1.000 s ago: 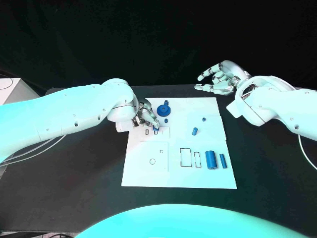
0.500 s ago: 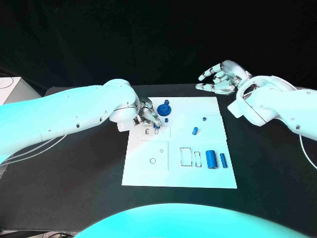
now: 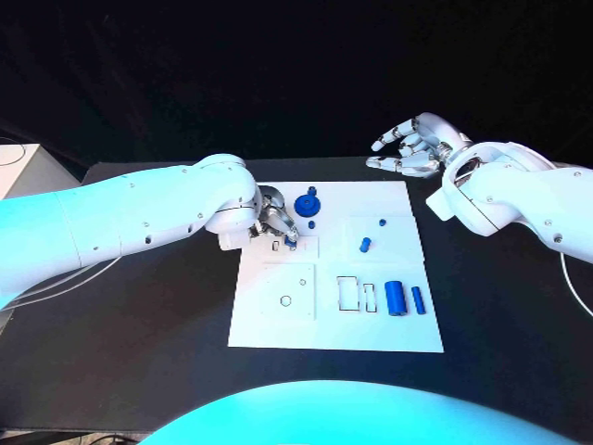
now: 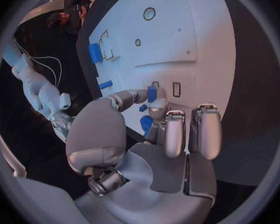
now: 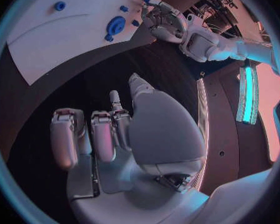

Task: Assemble the parts on the task board

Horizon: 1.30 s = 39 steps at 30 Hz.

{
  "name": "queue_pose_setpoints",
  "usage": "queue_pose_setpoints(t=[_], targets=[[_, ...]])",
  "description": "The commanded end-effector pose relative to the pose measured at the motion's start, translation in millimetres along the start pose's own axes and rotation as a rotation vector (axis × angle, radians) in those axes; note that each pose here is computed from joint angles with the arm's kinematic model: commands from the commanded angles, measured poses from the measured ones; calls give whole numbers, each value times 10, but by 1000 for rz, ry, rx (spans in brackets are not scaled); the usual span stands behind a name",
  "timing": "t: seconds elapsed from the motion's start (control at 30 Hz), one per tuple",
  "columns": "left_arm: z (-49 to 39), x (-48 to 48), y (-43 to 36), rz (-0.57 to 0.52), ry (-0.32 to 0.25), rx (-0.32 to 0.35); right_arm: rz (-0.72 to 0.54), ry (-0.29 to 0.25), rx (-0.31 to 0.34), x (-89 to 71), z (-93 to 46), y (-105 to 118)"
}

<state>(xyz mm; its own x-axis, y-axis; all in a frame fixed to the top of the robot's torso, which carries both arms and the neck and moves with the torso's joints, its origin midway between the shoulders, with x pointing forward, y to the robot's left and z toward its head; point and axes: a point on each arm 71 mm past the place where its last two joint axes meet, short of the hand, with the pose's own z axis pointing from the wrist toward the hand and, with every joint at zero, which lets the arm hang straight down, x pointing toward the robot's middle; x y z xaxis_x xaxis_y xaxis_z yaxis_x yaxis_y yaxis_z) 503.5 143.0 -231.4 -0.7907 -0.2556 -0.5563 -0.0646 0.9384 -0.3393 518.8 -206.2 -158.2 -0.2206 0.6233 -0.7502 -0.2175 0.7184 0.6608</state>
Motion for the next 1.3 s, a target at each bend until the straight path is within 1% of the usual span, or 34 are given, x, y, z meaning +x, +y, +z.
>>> queue_pose_setpoints(t=[0.03,0.43,0.63,1.3], targets=[[0,17,5,19,15,-10,-7,14,-6,13,-1,3],[12,48,-4,28,31,-13,-7,15,-6,17,-1,0],[24,54,6,28,35,-17,-7,16,-5,18,-3,-2],[46,52,5,40,22,-26,-6,18,-5,19,-8,-5]])
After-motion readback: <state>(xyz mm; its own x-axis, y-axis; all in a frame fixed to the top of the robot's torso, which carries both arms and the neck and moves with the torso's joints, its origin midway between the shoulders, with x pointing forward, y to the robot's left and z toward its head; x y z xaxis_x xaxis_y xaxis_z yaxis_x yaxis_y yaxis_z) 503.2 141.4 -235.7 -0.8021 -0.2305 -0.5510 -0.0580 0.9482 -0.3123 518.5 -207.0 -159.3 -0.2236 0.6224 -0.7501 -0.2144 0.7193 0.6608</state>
